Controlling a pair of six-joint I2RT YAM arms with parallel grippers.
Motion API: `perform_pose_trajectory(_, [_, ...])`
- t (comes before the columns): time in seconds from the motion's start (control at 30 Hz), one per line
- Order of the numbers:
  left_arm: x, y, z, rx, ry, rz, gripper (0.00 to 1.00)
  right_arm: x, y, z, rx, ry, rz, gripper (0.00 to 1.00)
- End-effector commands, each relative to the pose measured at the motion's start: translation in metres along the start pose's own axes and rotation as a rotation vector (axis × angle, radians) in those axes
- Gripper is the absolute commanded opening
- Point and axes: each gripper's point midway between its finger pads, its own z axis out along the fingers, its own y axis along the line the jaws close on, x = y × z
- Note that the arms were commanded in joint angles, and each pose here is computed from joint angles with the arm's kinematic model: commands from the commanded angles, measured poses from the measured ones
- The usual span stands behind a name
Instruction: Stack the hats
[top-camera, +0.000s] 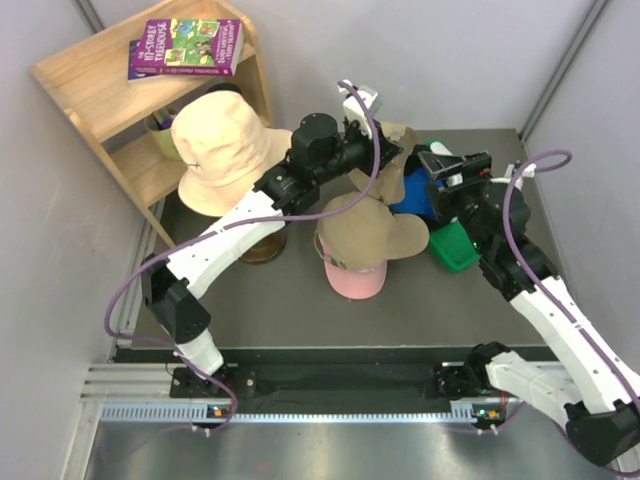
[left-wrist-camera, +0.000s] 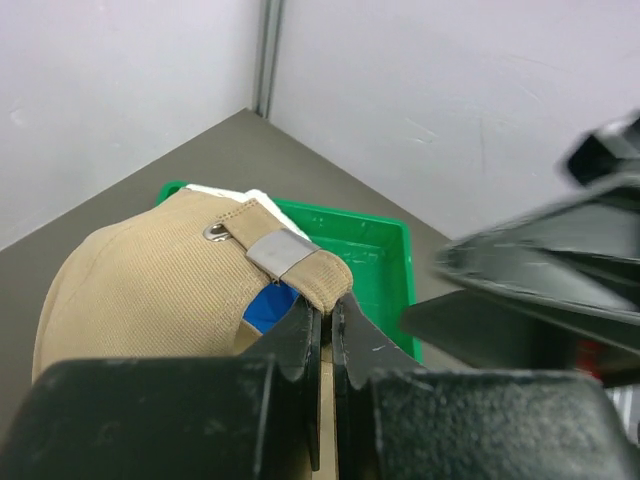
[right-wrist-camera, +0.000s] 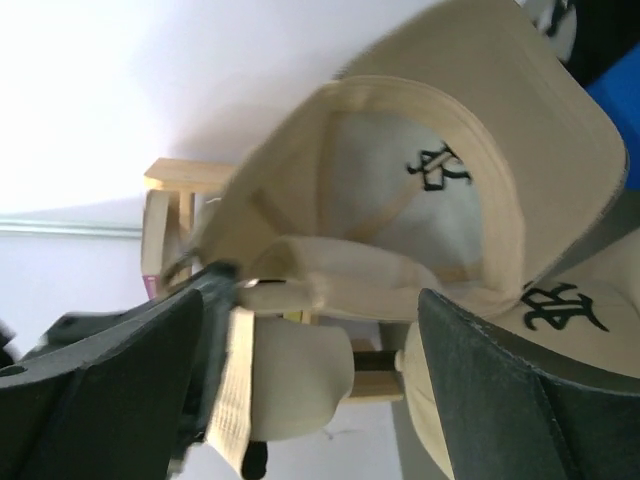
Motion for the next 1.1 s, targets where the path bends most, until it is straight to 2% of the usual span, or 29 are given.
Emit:
perform_pose_trajectory(0.0, [-0.049,-0.031,-0.024,0.096,-0.128,0.083,0.0,-0.002,0.008,0.011,-0.102,0.07,0.199,0.88])
perform_pose_trajectory(0.23, [-0.05,-0.035,-0.028,0.115,-0.125,0.108,0.0,-0.027,0.01,0.033,-0.176,0.069,0.317,0.88])
perform_pose_trajectory(0.47, [-0.052,-0.039,-0.031,0.136,-0.132,0.122,0.0,-0.028,-0.017,0.047,-0.111,0.072,0.405,0.87])
perform_pose_trajectory(1.07, [-0.05,-0.043,-0.05,0.142,-0.13,0.16,0.0,-0.045,-0.074,0.036,-0.038,-0.005,0.572,0.86])
